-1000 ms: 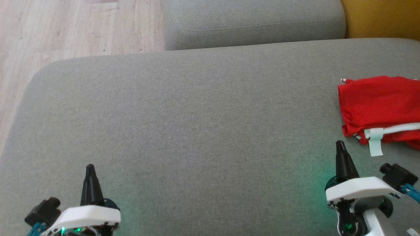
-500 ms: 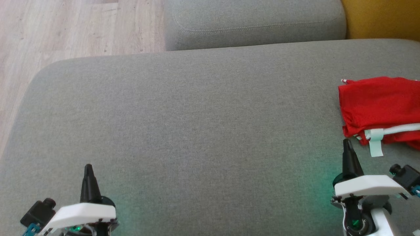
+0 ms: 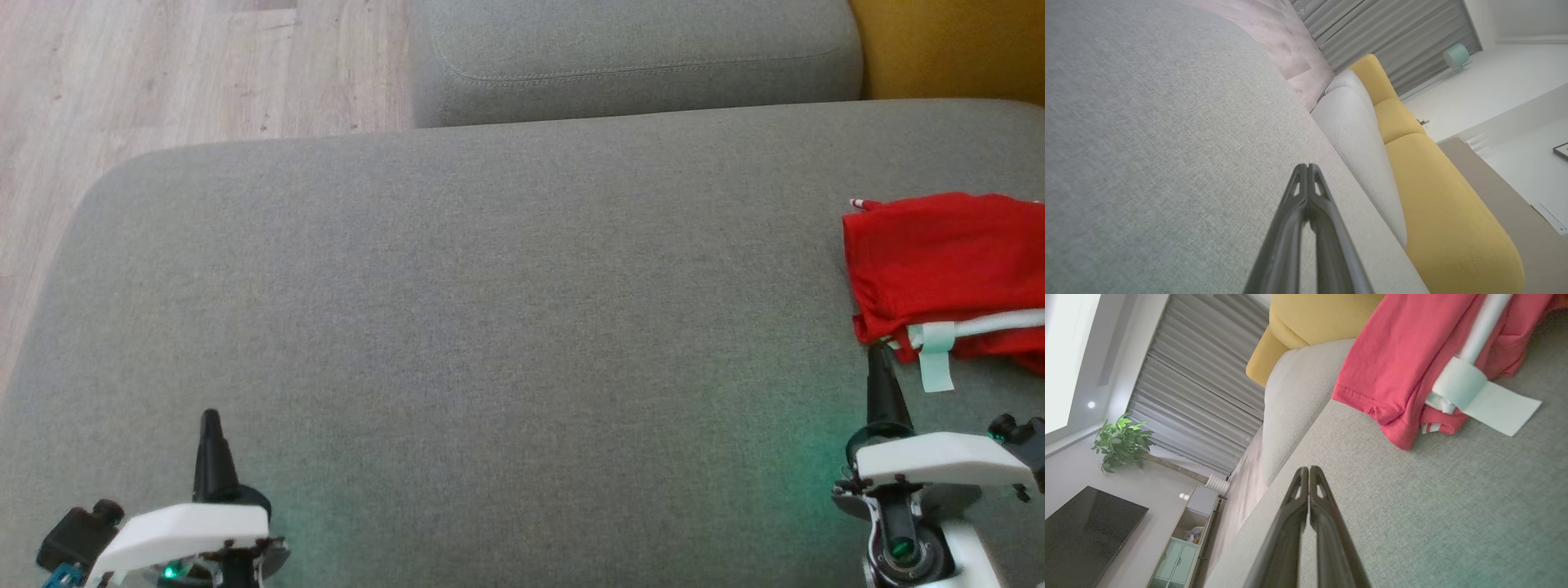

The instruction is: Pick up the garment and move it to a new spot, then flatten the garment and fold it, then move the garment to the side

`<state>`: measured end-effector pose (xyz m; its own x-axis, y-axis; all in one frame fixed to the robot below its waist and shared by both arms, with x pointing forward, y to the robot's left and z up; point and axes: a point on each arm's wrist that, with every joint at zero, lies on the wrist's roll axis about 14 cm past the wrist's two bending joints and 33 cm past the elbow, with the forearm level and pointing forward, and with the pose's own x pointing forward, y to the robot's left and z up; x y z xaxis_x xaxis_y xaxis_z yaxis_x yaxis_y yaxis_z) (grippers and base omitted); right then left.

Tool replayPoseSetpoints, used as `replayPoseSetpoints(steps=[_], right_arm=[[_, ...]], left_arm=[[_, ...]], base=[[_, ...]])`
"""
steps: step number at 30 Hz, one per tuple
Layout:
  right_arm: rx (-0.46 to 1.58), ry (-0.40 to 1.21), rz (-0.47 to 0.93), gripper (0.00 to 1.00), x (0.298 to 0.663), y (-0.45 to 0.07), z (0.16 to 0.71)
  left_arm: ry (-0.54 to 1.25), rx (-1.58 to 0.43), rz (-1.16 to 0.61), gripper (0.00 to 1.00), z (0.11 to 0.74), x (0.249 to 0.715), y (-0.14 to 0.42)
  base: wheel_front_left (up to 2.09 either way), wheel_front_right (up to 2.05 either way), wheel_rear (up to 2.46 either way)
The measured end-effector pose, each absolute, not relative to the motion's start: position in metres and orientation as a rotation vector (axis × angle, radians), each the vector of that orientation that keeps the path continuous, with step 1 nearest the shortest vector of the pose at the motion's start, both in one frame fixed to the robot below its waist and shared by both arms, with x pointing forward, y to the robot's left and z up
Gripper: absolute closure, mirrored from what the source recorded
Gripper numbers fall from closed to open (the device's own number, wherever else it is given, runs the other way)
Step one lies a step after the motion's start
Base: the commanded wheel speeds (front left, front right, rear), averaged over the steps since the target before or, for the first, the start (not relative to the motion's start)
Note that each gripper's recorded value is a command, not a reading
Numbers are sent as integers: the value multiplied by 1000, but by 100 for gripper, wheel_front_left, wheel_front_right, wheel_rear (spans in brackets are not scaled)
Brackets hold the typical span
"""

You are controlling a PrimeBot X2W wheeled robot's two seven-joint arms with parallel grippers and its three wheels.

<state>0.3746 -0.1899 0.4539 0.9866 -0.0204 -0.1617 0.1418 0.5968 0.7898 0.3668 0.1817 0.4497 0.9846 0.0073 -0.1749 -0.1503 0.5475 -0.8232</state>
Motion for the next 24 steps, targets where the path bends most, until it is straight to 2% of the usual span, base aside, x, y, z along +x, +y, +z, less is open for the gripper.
replayPoseSetpoints(steps=[24], right_arm=[[1205,104,-103,100,378,-197,466]], left_arm=[[157,-1237,101,100,454,367,184]], base=[[0,0,0]])
